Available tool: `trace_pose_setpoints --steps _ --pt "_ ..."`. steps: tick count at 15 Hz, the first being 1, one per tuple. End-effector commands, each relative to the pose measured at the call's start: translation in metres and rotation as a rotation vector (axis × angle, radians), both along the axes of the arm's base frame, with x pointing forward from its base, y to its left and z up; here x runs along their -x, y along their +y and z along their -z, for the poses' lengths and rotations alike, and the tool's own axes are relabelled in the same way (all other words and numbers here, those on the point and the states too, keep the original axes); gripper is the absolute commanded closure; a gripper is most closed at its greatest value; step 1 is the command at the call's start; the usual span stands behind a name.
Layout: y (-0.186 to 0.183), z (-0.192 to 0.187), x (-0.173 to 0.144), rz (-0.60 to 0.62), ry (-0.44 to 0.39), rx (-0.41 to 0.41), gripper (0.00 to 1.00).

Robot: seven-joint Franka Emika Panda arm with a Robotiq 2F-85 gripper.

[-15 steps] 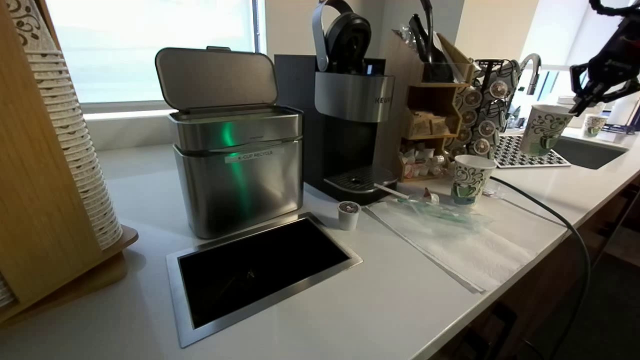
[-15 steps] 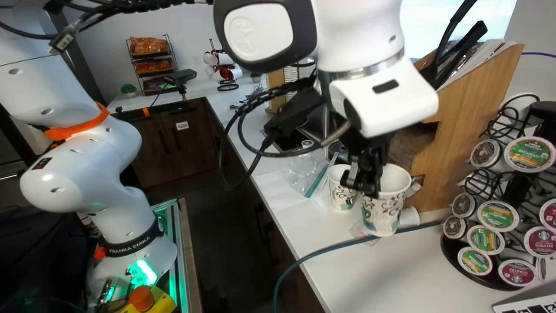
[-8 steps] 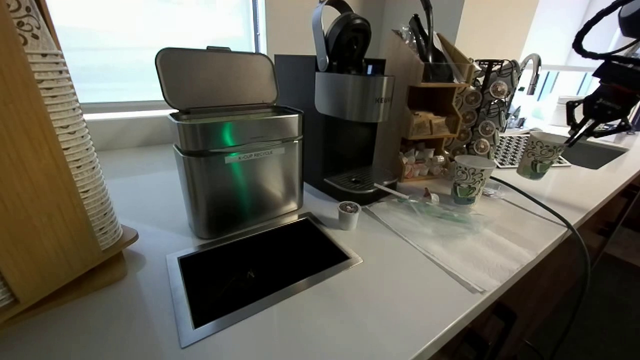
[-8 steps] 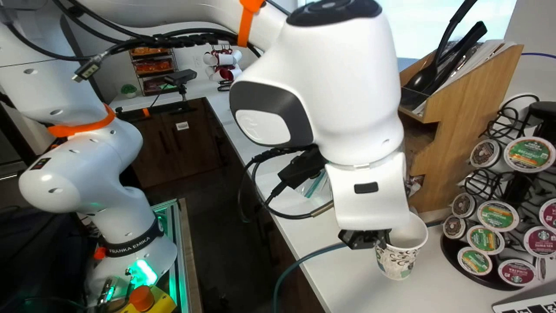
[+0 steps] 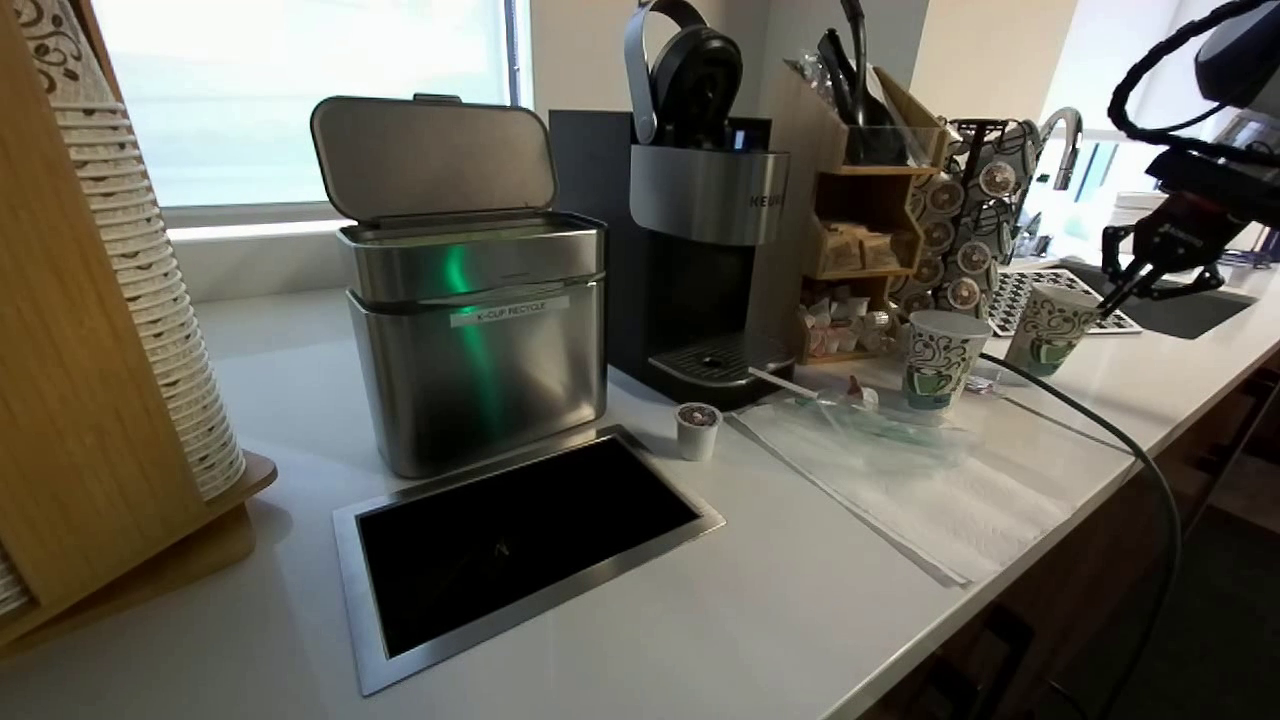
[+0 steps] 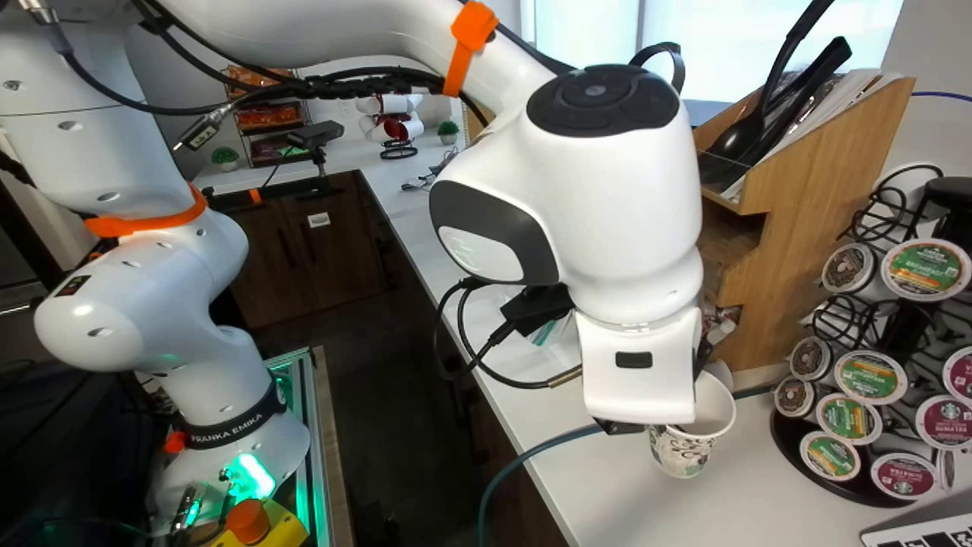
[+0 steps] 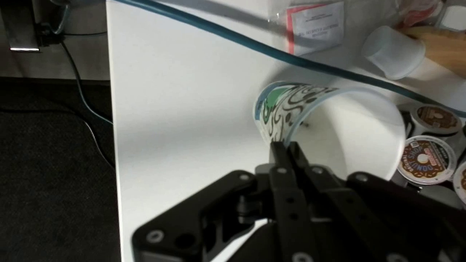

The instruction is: Unstack the cups on the table

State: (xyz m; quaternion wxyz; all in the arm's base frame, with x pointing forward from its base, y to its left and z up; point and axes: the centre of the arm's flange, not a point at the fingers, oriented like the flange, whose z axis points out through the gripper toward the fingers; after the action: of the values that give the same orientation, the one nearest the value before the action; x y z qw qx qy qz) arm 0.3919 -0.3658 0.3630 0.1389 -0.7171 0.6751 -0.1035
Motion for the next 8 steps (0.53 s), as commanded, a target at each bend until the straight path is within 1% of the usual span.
trace_pose_setpoints --steps 1,3,8 --pt "-0.001 -0.009 -0.003 0.004 0.047 0.038 0.99" --pt "0.0 -0.01 -0.007 0.0 0.071 0.059 0.99" --pt "0.003 -0.003 -0.014 -0.02 0.104 0.063 0.99"
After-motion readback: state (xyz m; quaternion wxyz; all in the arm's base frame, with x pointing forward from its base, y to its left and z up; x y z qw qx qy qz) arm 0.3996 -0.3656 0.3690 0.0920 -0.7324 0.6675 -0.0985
